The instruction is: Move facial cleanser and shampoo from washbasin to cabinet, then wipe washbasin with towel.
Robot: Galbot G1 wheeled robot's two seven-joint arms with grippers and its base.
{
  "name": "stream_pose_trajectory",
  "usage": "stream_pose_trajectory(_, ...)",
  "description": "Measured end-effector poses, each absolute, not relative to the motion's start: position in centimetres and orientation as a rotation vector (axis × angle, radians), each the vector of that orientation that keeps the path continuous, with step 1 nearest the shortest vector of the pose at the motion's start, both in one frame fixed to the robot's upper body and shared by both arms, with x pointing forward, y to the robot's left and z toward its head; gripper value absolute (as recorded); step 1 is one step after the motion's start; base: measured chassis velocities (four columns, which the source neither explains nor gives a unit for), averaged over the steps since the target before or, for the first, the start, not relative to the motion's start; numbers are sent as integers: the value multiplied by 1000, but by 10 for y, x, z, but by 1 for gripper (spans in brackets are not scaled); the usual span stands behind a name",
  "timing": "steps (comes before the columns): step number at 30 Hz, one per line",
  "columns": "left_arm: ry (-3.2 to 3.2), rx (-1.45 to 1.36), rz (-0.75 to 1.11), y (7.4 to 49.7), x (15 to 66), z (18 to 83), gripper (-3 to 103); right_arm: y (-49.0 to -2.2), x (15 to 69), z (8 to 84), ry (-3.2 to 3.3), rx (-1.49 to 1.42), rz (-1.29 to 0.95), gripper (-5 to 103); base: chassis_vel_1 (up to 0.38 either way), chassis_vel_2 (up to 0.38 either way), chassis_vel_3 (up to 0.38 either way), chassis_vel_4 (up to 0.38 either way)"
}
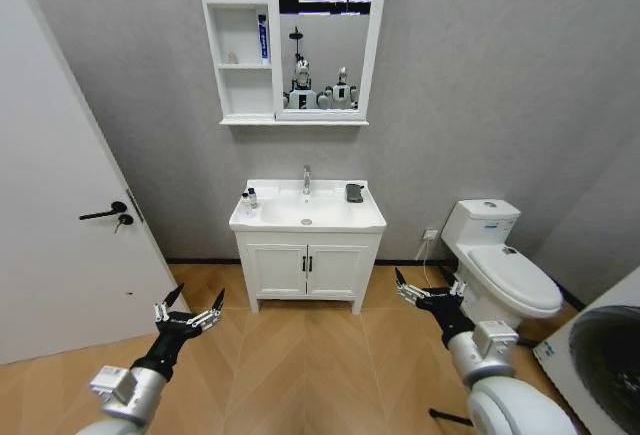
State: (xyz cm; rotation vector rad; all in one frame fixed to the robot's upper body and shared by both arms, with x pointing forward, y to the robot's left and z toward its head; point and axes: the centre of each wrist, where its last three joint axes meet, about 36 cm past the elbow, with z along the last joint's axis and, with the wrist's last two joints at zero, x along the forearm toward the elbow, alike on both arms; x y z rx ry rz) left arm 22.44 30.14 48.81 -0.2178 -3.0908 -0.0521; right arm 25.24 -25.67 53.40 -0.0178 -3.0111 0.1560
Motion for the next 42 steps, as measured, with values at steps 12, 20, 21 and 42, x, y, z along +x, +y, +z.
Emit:
stream_pose_trajectory(12,-3090,-223,-59,298,224,487,100,-257,251,533,-3032,-14,156,100,-275,282,281,-271)
stream_pose_trajectory(20,-3093,-225,-62,294,225,488,100,-258,250,532,-3041,-13,165,100,-268,263,262,-269)
stream_pose_trajectory(21,-3093,-228,-63,294,225,488,100,-257,250,532,-3040,-12,165,100,-274,261,280,-264)
stream_pose_trajectory(42,-3089,-183,-44,288,229,481,100,-258,254,525,-3046,-7,156,100,-136,136,138,-130)
